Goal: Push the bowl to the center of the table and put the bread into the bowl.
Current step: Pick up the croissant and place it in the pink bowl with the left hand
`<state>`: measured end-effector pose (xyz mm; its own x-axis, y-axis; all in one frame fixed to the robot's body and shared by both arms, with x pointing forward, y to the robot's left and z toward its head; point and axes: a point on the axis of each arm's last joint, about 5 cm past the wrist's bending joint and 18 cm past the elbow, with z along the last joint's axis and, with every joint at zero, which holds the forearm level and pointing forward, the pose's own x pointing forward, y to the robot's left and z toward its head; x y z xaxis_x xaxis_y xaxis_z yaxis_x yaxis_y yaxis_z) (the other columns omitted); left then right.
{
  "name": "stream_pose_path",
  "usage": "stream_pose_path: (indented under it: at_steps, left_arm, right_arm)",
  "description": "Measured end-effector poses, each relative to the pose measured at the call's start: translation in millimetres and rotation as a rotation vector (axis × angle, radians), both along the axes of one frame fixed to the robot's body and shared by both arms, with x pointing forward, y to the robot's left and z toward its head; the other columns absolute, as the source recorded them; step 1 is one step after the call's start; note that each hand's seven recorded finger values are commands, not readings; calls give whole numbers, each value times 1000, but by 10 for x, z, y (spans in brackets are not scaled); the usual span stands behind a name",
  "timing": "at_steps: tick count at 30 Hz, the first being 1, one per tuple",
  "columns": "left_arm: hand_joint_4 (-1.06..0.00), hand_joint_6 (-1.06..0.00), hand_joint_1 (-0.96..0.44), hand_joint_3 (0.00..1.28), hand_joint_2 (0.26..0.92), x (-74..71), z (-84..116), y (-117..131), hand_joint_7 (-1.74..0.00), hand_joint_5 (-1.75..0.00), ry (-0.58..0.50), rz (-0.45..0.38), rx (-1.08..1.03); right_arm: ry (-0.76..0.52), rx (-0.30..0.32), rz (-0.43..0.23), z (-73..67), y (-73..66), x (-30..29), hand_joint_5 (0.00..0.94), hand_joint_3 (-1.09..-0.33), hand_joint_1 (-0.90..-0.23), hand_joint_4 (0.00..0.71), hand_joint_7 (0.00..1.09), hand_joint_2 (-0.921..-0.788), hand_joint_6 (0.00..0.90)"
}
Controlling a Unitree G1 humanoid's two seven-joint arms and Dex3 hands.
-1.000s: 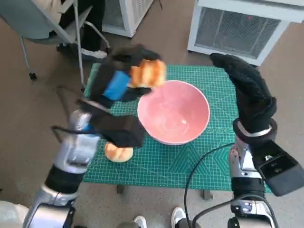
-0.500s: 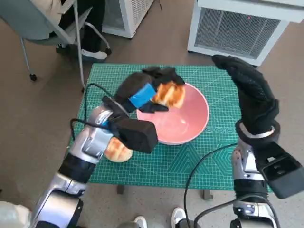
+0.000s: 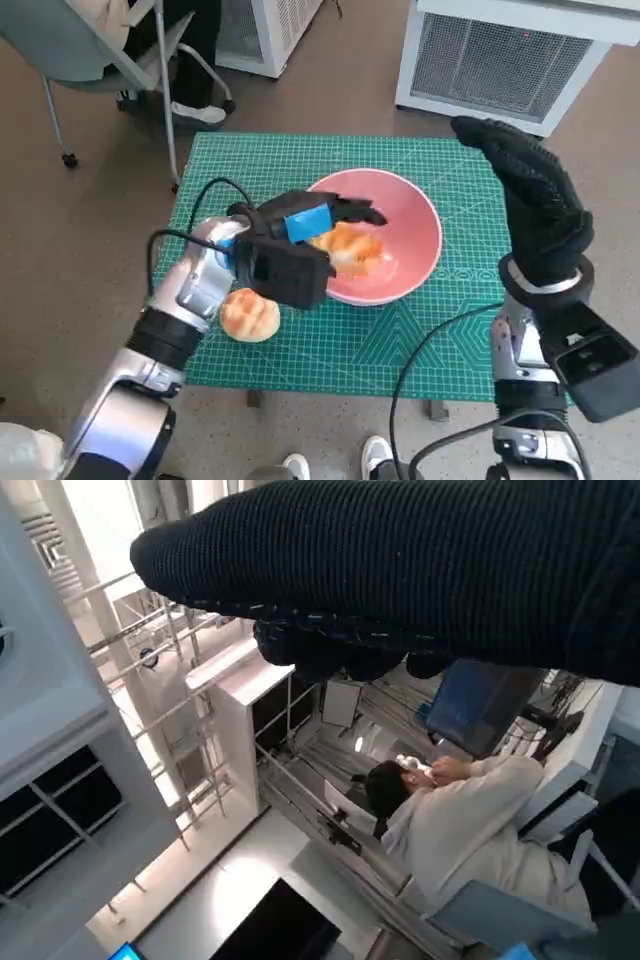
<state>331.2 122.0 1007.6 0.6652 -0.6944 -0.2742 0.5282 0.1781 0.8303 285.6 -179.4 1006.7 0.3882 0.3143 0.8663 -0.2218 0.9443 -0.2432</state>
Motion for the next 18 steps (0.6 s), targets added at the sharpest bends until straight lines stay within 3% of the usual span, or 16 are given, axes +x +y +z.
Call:
stream_pose_path:
  at_steps: [5, 11, 18]
  left_arm:
    - [-29, -178, -349, 9, 894, -62, 94, 52, -9, -3, -94, -19, -62]
    - [-59, -206, -357, 4, 892, -166, 199, 225, -20, -15, -248, -50, -196]
    - [-161, -280, -339, 0, 873, -377, 245, 533, -35, -22, -357, -57, -321]
  right_arm:
    - [-1, -5, -1, 0, 9, -4, 0, -763, -589, 257, 624, -921, 13]
    - [0, -6, -3, 2, 17, -7, 0, -758, -595, 257, 629, -921, 11]
    - [5, -5, 0, -3, 21, -17, 0, -753, -594, 256, 632, -921, 8]
